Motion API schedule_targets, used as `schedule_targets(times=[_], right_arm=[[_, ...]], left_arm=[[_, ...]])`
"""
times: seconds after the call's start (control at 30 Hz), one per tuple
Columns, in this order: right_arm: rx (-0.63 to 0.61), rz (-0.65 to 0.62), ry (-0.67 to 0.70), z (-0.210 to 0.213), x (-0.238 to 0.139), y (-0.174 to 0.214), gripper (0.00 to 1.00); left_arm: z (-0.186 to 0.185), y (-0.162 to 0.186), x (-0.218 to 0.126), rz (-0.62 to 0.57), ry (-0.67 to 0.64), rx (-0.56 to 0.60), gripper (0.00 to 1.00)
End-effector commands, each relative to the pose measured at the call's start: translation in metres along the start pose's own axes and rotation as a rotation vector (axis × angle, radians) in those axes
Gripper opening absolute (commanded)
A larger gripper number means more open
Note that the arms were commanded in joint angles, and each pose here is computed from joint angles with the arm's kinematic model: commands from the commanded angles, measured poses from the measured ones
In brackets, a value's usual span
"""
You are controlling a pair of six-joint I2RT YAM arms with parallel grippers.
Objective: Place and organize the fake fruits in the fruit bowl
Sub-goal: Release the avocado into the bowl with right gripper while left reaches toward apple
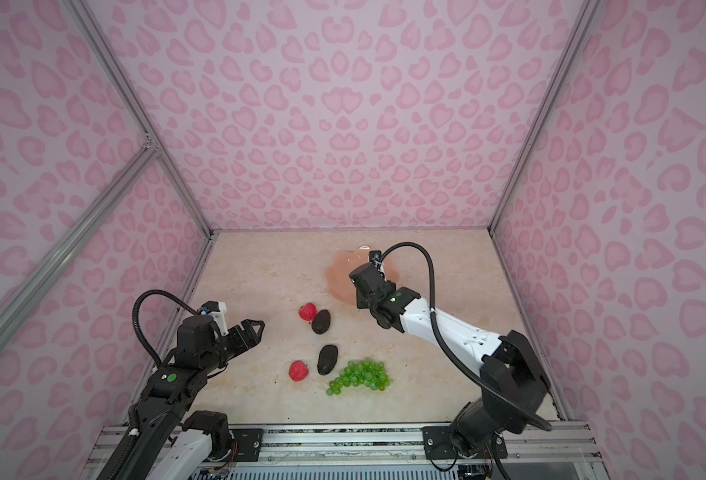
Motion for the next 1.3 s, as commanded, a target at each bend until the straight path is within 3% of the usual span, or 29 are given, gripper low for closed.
schedule_targets(times=[0.0,0.1,0.27,0.4,0.53,0.7,0.8,1.0,1.17,1.27], right_arm=[[-0.125,0.088,-0.010,0.012,0.044,-0.003,0.40],[-0.129,0.110,-0.044,0.026,0.080,-0.013,0.39],[-0.132,0.204,-0.021,0.029,0.137,0.004,0.40],[-0.119,0.240,-0.019,0.027,0.159,0.016,0.42],[-0.111,0.260,-0.028,0.027,0.167,0.020,0.54],[-0.093,0.191,-0.046,0.026,0.146,-0.006,0.75],[-0.081,0.133,-0.064,0.023,0.121,-0.032,0.82],[-0.030,0.024,-0.093,0.008,0.065,-0.054,0.84],[0.009,0.015,-0.087,-0.011,0.037,-0.033,0.84],[0.021,0.016,-0.081,-0.020,0.025,-0.021,0.84]], left_arm=[[0.000,0.018,-0.001,0.046,-0.018,-0.011,0.86],[-0.001,0.031,0.000,0.082,-0.025,0.007,0.86],[0.001,0.053,0.009,0.143,-0.031,0.000,0.85],[0.000,0.066,0.014,0.183,-0.044,0.039,0.85],[-0.004,0.079,0.019,0.227,-0.038,0.072,0.85],[-0.009,0.092,0.026,0.257,-0.033,0.113,0.85],[-0.010,0.099,0.033,0.268,-0.036,0.135,0.85],[-0.011,0.115,0.045,0.318,-0.065,0.197,0.85],[0.001,0.125,0.058,0.338,-0.128,0.213,0.82],[0.002,0.125,0.066,0.335,-0.150,0.219,0.75]])
Point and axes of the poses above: each gripper's point midway between its finger pads, its own x axis out along the fingers, its own z axis along the line the jaws close on, y = z × x, the point moved 3 cm from there along -x, back along the fingers, and after that the axes turned 5 degrees about -x, right-handed, at the moved point
